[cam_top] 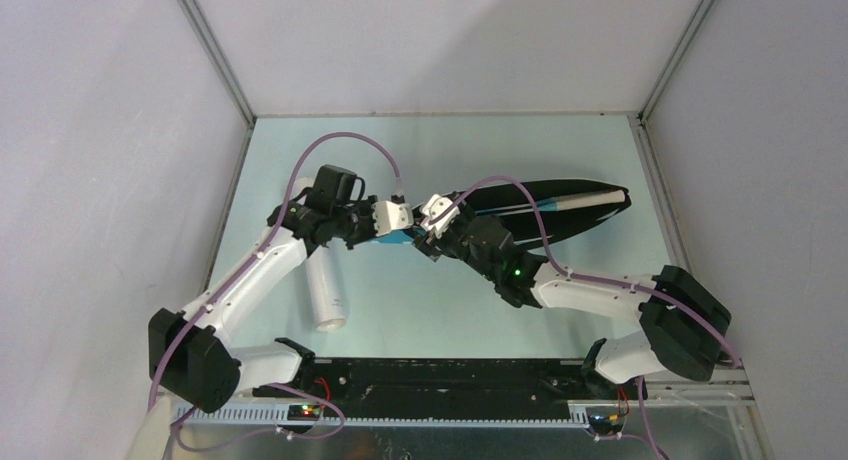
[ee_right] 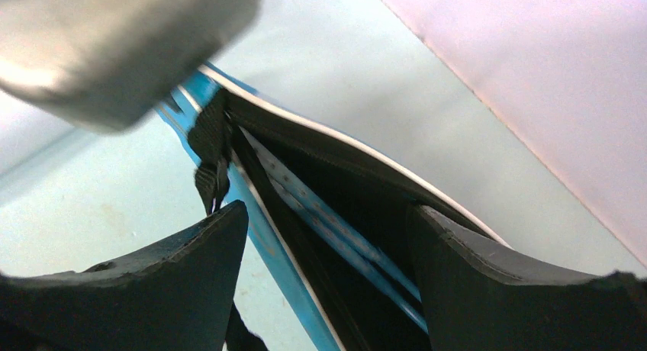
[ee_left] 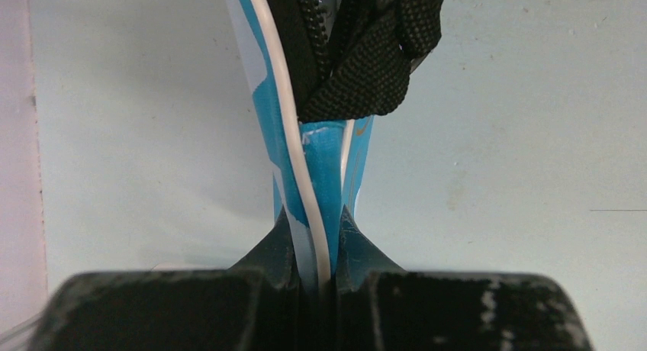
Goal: Pack up the badminton gear
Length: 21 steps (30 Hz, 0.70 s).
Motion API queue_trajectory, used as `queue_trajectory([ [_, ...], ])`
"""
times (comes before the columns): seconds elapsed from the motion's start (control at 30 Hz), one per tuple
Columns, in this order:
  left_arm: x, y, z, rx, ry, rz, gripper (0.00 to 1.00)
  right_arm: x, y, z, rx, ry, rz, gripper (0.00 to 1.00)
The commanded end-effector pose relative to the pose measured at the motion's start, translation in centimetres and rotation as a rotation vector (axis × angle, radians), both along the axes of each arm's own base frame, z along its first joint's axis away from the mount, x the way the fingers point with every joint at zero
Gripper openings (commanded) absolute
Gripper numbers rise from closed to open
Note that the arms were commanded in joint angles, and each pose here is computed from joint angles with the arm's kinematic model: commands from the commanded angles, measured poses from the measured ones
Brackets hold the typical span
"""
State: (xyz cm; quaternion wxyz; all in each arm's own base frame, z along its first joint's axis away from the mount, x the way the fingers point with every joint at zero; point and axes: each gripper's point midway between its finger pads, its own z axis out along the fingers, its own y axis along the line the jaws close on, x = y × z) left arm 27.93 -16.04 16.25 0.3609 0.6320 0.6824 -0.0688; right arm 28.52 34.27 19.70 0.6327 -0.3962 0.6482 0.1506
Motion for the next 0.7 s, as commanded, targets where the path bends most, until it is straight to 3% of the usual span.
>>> queue_trajectory([
  [0.0, 1.3, -4.0, 5.8, -0.196, -0.108, -0.085, 0.00, -0.3, 2.5, 3.2, 0.150, -0.077, 0.054, 0.78],
  [0.17, 1.1, -4.4, 5.5, -0.203, -0.083, -0.093, 0.00, -0.4, 3.8, 4.9, 0.255, -0.121, 0.073, 0.77],
  [0.53, 1.2, -4.6, 4.2, -0.175, -0.046, -0.091, 0.00, -1.0, 5.6, 5.7, 0.321, -0.127, 0.074, 0.74],
  [0.67, 1.1, -4.6, 4.1, -0.168, -0.043, -0.097, 0.00, -0.6, 5.4, 5.5, 0.320, -0.112, 0.044, 0.62],
])
